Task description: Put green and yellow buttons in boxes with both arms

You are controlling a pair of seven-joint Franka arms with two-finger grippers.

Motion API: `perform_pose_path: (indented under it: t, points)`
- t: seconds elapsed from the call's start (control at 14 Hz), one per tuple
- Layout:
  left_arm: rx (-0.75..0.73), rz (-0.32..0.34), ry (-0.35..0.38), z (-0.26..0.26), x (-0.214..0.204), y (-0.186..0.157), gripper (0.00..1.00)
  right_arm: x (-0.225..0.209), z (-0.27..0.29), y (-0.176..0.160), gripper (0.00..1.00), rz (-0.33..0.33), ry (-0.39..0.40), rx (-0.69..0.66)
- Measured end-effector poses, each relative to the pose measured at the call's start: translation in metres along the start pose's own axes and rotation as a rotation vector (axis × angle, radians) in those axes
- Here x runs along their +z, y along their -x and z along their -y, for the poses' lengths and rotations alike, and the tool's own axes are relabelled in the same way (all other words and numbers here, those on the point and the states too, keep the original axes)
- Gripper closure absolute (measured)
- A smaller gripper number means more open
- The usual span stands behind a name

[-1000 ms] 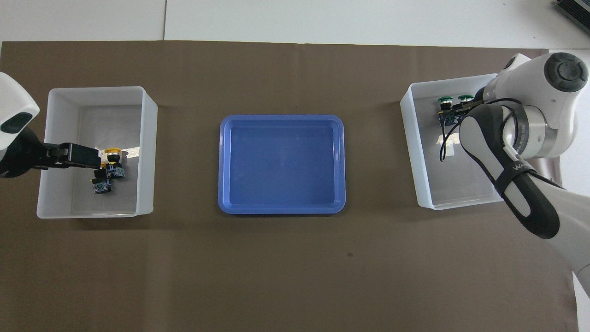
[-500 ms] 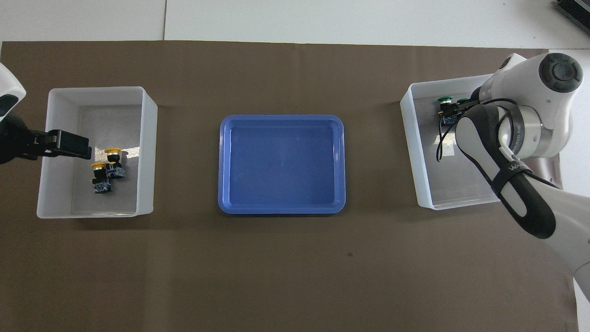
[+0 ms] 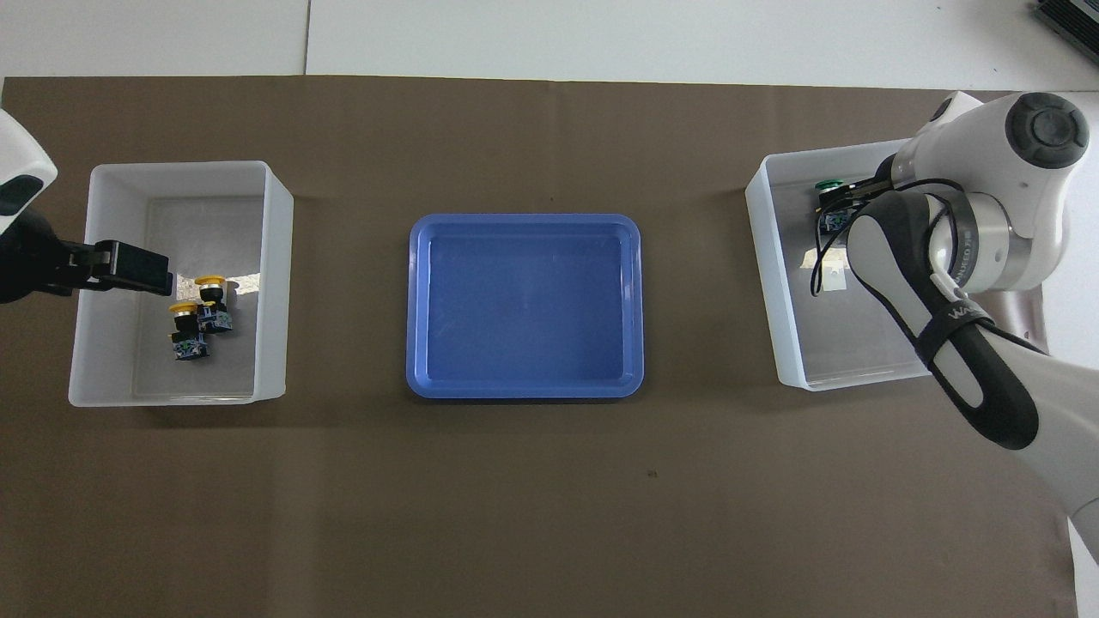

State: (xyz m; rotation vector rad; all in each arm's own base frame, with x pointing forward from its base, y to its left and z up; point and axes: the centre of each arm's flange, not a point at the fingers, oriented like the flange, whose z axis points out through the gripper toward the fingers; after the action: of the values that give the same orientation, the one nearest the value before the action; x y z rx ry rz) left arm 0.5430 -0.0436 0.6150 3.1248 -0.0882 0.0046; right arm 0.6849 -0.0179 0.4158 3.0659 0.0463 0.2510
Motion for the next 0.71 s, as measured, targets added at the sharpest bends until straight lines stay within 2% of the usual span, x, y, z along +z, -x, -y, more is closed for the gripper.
perform_pose_path:
  t: [0.43, 0.71]
  points:
    - [0.063, 0.013, -0.001, 0.002, 0.0, 0.002, 0.0, -0.122, 0.005, 0.03, 0.0, 0.022, 0.005, 0.111]
    - [0.078, 0.013, 0.0, 0.003, 0.0, 0.002, 0.0, -0.17, 0.022, 0.055, 0.0, 0.069, -0.029, 0.154]
